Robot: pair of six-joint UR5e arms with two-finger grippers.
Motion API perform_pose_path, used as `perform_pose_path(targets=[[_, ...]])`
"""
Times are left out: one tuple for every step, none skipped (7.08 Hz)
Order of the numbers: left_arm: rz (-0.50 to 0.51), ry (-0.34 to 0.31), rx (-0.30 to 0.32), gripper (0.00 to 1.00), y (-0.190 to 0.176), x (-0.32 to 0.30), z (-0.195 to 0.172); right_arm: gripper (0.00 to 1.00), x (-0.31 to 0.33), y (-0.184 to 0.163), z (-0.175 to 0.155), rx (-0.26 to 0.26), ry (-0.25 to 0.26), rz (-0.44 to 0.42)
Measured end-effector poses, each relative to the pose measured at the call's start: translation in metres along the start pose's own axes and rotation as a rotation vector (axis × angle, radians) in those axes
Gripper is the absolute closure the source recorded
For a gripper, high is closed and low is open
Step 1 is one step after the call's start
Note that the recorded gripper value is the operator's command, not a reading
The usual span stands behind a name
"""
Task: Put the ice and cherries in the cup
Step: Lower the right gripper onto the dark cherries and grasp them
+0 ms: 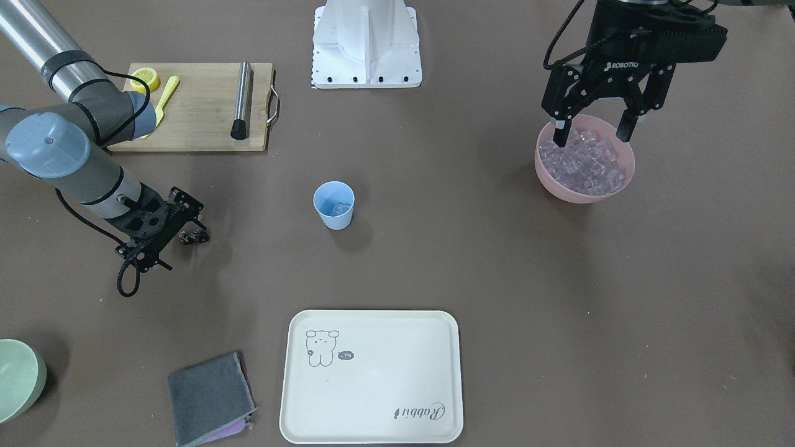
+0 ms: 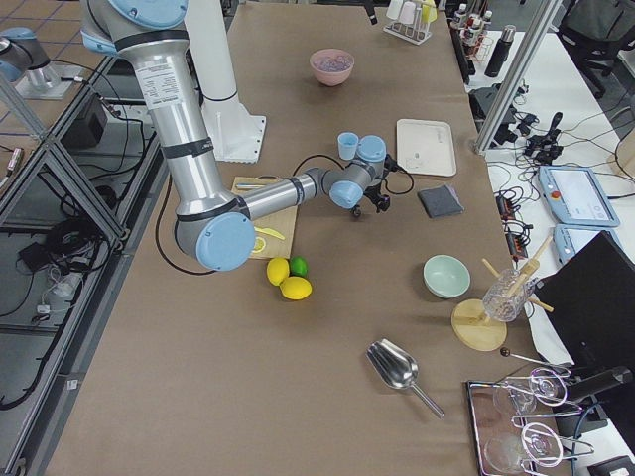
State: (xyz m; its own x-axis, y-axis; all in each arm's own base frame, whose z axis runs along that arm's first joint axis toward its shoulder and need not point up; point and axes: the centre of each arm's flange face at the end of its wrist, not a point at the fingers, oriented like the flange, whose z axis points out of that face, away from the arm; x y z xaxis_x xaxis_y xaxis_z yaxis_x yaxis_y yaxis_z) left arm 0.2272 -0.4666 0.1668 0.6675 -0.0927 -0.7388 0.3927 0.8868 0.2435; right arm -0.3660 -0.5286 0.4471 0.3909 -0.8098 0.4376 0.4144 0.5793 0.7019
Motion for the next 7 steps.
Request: perform_pose_path(targets=[[-0.001, 0.0, -0.001, 0.09, 0.0, 0.0, 0.0, 0.19, -0.002, 0.001, 0.001, -0.002, -0.007, 0.008], [-0.001, -0.001, -0.001, 0.09, 0.0, 0.0, 0.0, 0.26, -0.004, 0.002, 0.002, -0.004, -0.014, 0.013], [-0.002, -0.001, -0.002, 0.09, 0.0, -0.001, 0.0, 0.27, -0.005, 0.005, 0.002, -0.006, -0.018, 0.015], [-0.002, -0.001, -0.002, 0.09, 0.0, -0.001, 0.0, 0.27, -0.005, 0.007, 0.003, -0.008, -0.018, 0.017], [-0.001, 0.0, -0.001, 0.09, 0.0, -0.001, 0.0, 0.31, -0.005, 0.01, 0.003, -0.01, -0.018, 0.018], [-0.001, 0.0, -0.001, 0.09, 0.0, -0.001, 0.0, 0.4, -0.004, 0.013, 0.003, -0.013, -0.017, 0.021], [-0.001, 0.001, -0.001, 0.1, 0.0, 0.0, -0.001, 0.65, -0.004, 0.015, 0.002, -0.014, -0.017, 0.025]])
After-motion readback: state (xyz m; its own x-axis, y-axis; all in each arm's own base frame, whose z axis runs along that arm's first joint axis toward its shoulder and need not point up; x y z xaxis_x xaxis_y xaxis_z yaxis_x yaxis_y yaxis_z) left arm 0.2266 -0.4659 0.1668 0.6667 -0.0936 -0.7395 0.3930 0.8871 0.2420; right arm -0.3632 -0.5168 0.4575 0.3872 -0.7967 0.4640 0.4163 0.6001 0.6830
